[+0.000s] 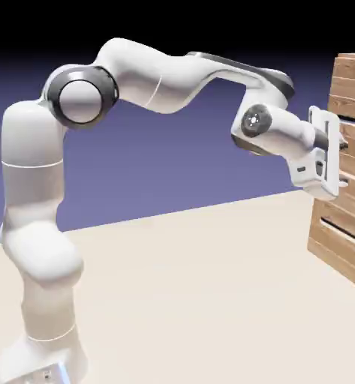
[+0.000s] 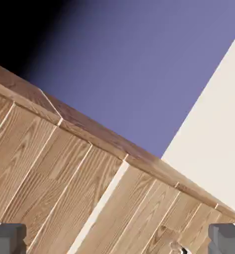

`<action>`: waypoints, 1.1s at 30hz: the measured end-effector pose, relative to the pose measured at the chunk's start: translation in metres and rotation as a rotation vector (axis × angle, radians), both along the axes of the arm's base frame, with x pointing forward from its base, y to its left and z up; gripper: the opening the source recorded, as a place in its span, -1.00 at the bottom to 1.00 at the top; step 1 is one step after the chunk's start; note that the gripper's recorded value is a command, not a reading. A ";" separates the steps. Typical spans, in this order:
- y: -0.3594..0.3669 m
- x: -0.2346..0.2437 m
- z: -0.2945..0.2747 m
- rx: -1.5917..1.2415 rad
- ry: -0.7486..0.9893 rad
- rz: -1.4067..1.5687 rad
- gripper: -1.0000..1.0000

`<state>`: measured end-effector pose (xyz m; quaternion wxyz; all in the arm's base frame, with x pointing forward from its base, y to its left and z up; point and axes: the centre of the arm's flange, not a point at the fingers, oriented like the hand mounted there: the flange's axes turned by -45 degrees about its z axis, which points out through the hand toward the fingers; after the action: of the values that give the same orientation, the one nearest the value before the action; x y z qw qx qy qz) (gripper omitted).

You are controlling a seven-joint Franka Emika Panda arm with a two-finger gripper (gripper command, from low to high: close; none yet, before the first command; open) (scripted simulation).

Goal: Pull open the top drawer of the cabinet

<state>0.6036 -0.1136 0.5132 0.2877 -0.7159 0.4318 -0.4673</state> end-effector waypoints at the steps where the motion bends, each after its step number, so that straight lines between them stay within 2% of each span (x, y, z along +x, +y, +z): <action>1: 0.001 0.005 0.000 0.018 -0.012 -0.013 0.00; 13: 0.033 0.062 0.000 0.220 -0.177 -0.126 0.00; 29: 0.158 0.130 0.003 0.469 -0.397 -0.107 0.00; 33: 0.154 0.141 0.003 0.471 -0.397 -0.107 0.00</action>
<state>0.7448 0.0405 0.5166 0.4996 -0.5005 0.5004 -0.4995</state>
